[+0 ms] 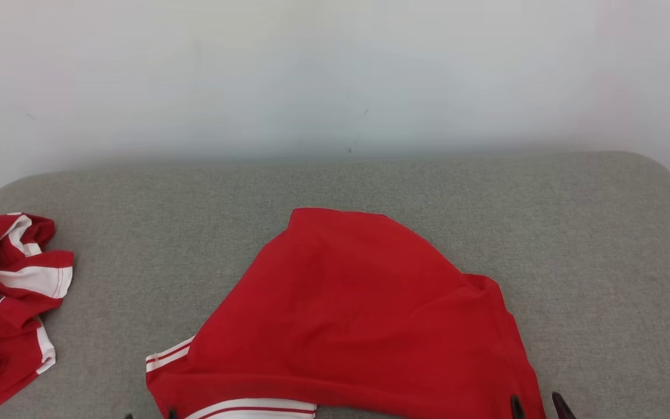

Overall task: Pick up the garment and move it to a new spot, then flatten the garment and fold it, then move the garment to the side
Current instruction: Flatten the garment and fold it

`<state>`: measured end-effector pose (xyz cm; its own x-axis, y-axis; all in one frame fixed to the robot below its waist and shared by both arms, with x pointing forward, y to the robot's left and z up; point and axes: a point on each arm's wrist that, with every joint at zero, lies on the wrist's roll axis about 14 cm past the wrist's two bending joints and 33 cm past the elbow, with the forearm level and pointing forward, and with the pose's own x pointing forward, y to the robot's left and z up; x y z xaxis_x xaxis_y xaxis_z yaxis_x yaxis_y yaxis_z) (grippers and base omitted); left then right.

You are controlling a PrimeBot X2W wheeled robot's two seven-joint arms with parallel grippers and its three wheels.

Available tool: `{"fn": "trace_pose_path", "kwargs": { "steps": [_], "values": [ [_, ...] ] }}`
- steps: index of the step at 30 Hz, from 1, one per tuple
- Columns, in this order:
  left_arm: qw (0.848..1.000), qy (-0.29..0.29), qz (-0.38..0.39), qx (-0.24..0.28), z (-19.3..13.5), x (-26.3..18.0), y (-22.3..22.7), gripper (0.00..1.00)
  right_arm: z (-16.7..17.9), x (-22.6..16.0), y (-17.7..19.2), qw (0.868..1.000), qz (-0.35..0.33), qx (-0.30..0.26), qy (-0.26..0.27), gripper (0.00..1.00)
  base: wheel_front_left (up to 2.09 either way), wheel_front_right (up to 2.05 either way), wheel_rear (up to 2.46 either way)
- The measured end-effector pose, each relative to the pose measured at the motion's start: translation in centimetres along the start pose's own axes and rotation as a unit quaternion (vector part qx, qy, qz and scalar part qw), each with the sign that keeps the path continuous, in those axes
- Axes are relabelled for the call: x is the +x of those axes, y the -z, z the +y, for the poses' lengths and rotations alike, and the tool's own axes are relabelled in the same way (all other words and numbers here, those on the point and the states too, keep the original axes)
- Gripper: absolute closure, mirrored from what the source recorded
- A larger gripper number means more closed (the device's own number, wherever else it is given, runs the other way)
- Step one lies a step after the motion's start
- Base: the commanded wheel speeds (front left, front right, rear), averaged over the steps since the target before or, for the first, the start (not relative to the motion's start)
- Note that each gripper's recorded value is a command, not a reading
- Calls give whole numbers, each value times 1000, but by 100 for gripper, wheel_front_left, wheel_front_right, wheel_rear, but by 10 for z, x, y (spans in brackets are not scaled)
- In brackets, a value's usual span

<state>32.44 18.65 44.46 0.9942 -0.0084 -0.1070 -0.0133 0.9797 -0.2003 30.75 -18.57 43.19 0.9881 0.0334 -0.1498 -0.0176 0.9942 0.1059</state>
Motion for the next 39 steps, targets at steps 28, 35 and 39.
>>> {"fn": "trace_pose_path", "kwargs": {
  "steps": [28, 35, 39],
  "values": [
    [979, 52, 188, -62, -44, -50, 111, 0, -26, -14, 49, 996, 84, -7, 41, 0, 0, 0, 0],
    [976, 46, 197, -84, -44, -48, 116, 0, -20, -9, 55, 995, 95, -6, 30, 0, 0, 0, 0],
    [973, 46, 206, -97, -47, -47, 120, 62, -17, -7, 63, 994, 109, 0, 28, 93, 0, 0, 0]
  ]
}}
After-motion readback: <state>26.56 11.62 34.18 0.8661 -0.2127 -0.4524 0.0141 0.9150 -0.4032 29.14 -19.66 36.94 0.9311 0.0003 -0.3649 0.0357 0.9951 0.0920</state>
